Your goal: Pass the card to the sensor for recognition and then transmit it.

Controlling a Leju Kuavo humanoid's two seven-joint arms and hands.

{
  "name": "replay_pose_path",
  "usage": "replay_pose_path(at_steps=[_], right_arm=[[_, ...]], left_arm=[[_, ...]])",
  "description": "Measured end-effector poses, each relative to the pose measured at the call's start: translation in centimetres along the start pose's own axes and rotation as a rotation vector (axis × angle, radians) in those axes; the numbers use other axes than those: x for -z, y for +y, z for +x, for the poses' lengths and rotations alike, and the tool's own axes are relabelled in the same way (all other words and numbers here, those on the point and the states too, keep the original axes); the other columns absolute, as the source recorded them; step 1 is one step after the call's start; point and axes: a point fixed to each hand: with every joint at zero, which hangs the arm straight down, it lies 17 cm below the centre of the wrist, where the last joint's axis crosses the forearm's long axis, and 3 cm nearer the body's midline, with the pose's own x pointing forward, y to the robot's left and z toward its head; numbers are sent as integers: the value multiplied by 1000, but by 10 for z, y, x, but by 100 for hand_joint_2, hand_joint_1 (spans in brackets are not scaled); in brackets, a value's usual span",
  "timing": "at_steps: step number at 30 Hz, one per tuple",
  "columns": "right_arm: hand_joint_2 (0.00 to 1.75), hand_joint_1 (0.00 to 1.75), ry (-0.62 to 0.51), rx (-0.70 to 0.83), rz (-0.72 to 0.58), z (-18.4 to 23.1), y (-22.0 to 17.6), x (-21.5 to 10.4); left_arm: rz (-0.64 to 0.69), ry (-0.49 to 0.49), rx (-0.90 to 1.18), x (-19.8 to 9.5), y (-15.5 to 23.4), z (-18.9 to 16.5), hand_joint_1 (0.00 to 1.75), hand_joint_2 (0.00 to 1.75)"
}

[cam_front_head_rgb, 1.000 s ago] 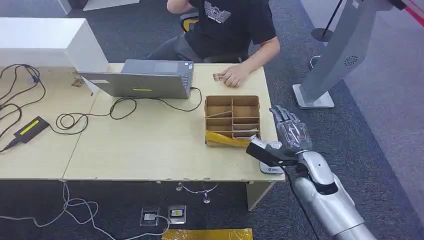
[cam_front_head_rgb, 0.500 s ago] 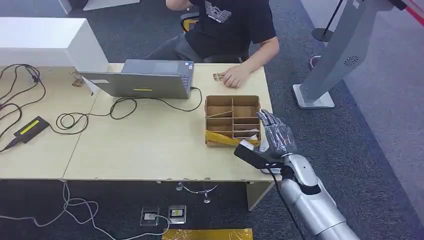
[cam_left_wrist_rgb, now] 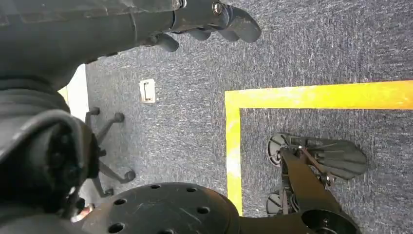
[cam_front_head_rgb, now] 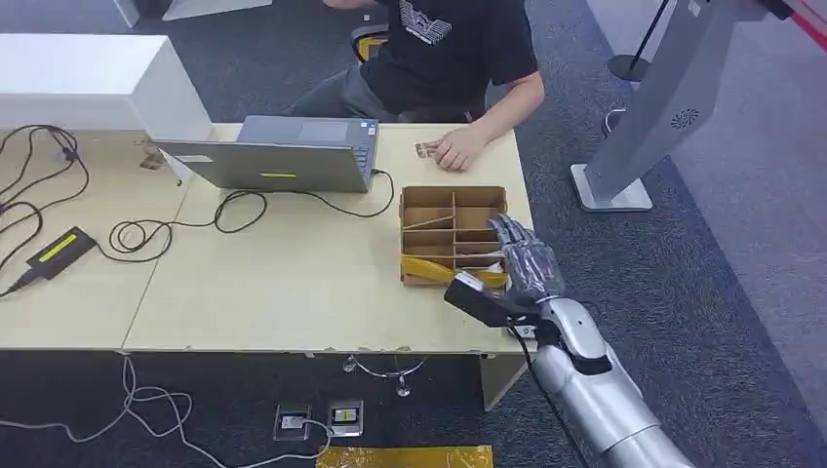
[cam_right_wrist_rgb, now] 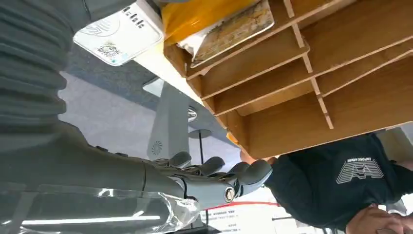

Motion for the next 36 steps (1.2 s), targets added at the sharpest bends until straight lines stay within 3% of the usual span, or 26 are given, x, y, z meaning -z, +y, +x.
replay_pose_path(at_steps=[36], right_arm=[[175, 0, -16, -12, 51, 7, 26, -3]], left_arm=[[-20, -8, 6, -1, -4, 1, 0, 0]])
